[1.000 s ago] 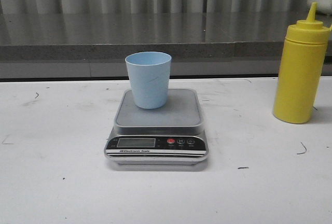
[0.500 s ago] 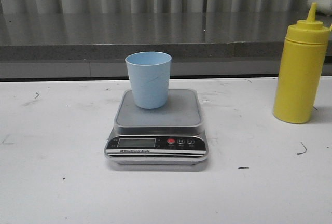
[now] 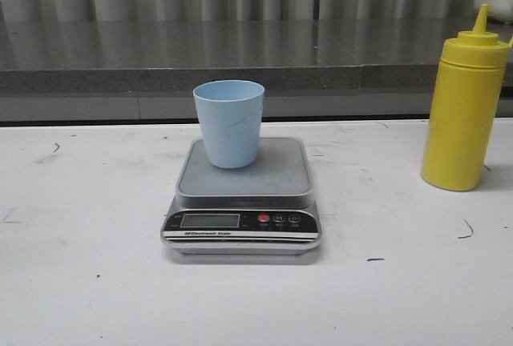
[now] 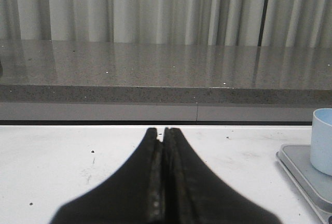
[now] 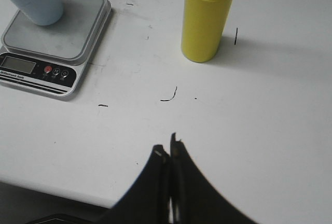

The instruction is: Pour seasoning into cup on scale with both arms

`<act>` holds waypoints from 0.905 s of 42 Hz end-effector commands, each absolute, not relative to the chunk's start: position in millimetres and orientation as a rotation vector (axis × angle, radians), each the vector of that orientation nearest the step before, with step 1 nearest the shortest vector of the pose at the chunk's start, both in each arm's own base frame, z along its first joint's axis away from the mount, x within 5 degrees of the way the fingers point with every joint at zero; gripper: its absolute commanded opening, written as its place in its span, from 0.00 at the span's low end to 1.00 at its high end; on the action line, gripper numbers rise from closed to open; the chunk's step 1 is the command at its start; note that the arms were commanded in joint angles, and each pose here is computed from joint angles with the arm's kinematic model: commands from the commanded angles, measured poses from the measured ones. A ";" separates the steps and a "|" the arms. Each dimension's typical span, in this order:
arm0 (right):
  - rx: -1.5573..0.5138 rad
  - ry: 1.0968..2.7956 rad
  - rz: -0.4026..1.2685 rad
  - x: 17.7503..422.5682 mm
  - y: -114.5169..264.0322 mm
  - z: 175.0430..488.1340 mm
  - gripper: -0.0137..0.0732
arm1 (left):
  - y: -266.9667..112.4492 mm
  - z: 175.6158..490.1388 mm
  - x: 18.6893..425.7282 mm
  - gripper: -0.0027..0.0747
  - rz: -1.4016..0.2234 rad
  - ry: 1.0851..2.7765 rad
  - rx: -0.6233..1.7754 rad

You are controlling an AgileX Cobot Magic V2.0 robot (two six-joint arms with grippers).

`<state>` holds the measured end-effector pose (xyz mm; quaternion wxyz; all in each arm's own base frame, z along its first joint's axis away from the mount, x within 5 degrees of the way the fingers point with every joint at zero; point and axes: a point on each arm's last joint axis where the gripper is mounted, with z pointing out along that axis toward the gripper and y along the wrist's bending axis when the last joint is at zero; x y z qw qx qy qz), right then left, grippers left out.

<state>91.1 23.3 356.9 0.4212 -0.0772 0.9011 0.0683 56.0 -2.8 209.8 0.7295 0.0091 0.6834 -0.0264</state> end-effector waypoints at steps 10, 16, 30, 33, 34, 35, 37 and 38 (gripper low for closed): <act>-0.202 2.172 0.178 93.7 24.2 369.2 0.08 | -2.1 210.4 55.0 0.01 -0.060 1.429 0.005; -0.202 2.172 0.178 93.7 24.2 369.2 0.08 | -2.1 210.4 55.0 0.01 -0.060 1.429 0.005; -0.202 2.172 0.178 93.7 24.2 369.2 0.08 | -2.1 210.4 55.0 0.01 -0.060 1.429 0.005; -0.202 2.172 0.178 93.7 24.2 369.2 0.08 | -2.1 210.4 55.0 0.01 -0.060 1.429 0.005; -0.202 2.168 0.179 93.6 24.2 369.6 0.08 | -2.1 210.4 55.0 0.01 -0.060 1.429 0.005; -0.206 2.165 0.181 92.3 24.2 369.0 0.08 | -2.1 210.4 55.0 0.01 -0.060 1.429 0.005; -0.208 2.146 0.129 89.7 19.8 367.1 0.08 | -2.1 210.4 55.0 0.01 -0.060 1.429 0.005; -0.195 2.127 0.114 88.0 17.7 366.6 0.08 | -2.1 210.4 55.0 0.01 -0.060 1.429 0.005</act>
